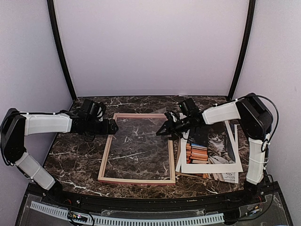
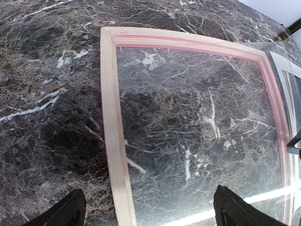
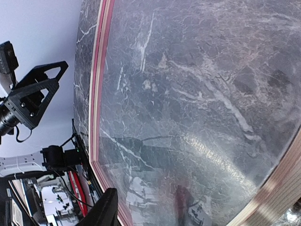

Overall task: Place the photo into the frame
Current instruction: Place the glass panel at the frame body.

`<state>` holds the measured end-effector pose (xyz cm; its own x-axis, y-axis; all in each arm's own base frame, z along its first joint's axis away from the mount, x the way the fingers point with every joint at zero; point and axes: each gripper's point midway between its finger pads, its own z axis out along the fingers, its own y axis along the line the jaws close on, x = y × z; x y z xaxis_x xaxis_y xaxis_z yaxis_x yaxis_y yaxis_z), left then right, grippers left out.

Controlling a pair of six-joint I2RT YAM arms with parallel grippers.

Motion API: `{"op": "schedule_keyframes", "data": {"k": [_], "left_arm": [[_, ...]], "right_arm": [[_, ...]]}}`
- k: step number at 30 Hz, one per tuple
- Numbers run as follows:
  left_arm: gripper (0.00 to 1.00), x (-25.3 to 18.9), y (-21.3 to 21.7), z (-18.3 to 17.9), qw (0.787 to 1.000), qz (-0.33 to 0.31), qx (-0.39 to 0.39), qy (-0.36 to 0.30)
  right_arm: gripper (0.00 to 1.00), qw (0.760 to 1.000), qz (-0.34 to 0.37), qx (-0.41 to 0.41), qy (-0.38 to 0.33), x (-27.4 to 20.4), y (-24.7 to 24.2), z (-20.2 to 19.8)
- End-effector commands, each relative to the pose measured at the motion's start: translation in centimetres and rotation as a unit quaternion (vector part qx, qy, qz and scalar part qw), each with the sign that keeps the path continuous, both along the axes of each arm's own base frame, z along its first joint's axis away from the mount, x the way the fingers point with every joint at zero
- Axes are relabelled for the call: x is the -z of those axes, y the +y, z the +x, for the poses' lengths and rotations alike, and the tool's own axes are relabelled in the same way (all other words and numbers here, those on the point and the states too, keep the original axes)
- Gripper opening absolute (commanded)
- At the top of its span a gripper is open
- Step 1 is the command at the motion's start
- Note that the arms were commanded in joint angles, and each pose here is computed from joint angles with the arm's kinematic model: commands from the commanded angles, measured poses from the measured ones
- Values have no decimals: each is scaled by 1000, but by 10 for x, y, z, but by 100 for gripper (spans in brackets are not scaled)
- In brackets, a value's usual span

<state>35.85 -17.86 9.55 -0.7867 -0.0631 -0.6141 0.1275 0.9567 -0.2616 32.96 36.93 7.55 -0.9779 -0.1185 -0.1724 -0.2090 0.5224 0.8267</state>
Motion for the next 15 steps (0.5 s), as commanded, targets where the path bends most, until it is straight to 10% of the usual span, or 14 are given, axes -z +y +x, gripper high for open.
{"op": "schedule_keyframes", "data": {"k": [1, 15], "left_arm": [[97, -16, -27, 4, 999, -39, 26, -21], [97, -5, -94, -11, 990, -101, 99, -5]], "right_arm": [[47, 1000, 0, 1, -25, -11, 3, 10], [74, 998, -41, 12, -45, -9, -7, 16]]}}
